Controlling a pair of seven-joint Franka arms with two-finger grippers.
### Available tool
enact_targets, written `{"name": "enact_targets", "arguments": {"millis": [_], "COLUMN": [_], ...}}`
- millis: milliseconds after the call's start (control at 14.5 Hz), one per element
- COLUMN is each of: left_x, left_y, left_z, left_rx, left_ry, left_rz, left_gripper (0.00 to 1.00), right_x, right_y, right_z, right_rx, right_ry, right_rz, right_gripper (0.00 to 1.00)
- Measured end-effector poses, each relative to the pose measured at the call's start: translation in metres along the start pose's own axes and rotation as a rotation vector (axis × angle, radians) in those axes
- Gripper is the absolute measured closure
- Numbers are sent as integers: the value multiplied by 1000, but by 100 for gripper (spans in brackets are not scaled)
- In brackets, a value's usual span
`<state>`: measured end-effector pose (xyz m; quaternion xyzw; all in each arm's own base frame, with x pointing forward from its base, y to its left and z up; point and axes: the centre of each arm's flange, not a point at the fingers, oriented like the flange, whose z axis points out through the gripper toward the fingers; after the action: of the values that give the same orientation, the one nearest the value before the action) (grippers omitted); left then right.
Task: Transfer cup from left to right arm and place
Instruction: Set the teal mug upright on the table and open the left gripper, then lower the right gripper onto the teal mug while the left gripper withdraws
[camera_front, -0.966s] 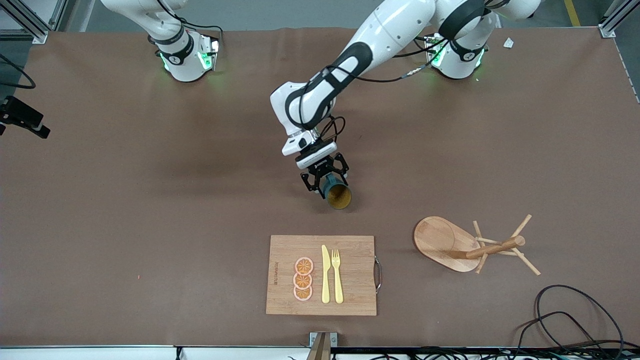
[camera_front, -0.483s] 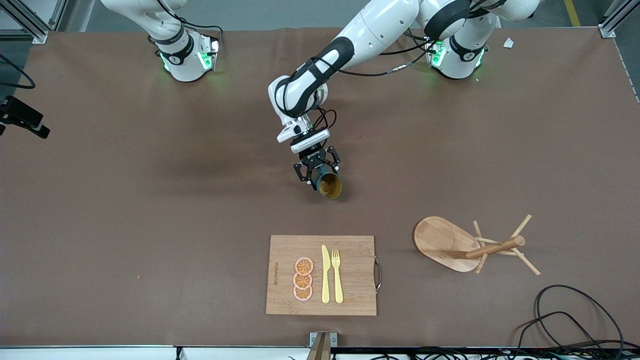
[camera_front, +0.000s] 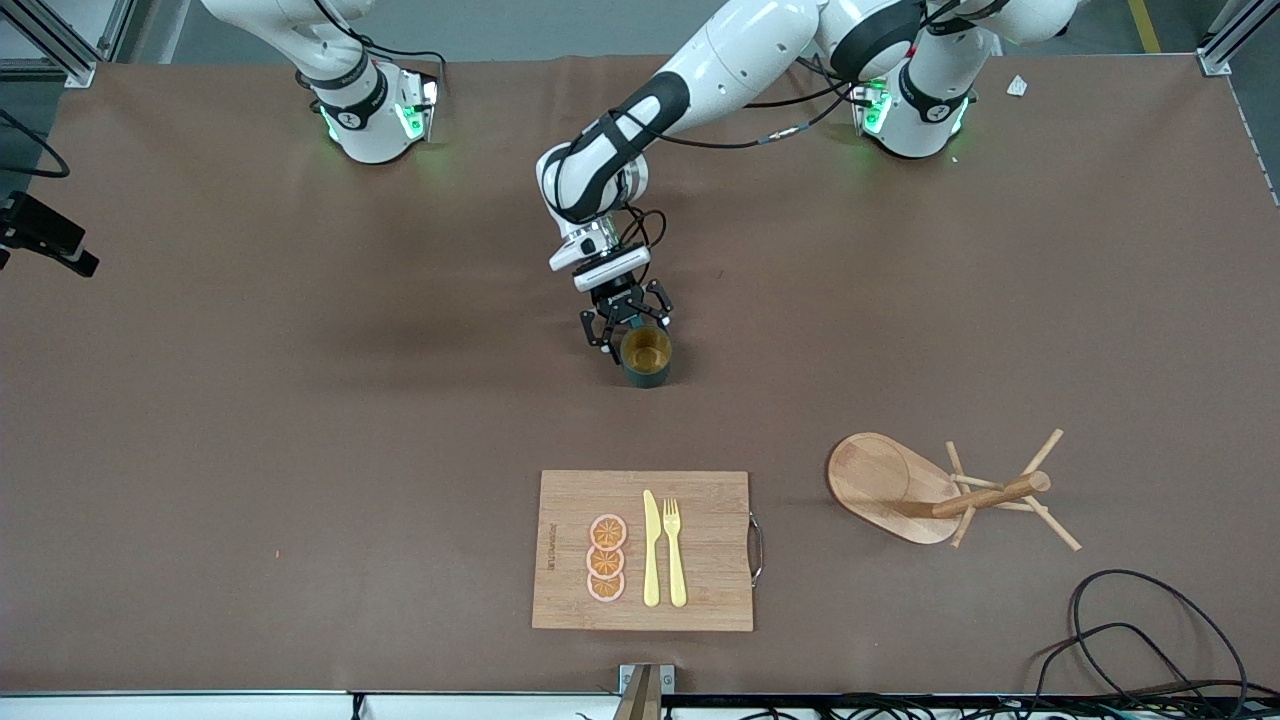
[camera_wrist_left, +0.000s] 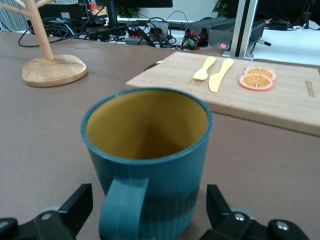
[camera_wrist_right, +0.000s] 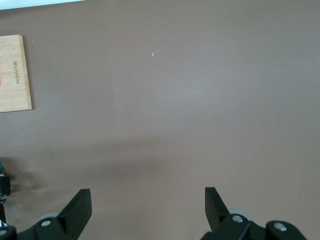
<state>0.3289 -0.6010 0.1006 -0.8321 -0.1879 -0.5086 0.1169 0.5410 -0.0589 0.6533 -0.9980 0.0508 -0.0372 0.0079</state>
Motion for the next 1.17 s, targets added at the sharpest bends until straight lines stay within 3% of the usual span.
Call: {"name": "enact_targets", "arguments": {"millis": [345,690,897,1172], "left_x": [1,60,133,305], "left_y": [7,16,21,5], "left_z": [-59,-110,-137,-118], "left_rx": [40,102,139,172], "left_ry": [-101,-237,-368,-587], "left_rz": [-51,-146,-157,-195], "left_gripper": [0,0,0,0], "right_x": [1,11,19,34], "right_y": [-1,-29,-52,-110], "right_z": [5,29,54,100], "right_rx": [0,-3,-9,-22], "right_ry": [-15,-56,-97,-121], "right_rz": [-1,-49,-85,-86], "right_gripper": [0,0,2,0]}}
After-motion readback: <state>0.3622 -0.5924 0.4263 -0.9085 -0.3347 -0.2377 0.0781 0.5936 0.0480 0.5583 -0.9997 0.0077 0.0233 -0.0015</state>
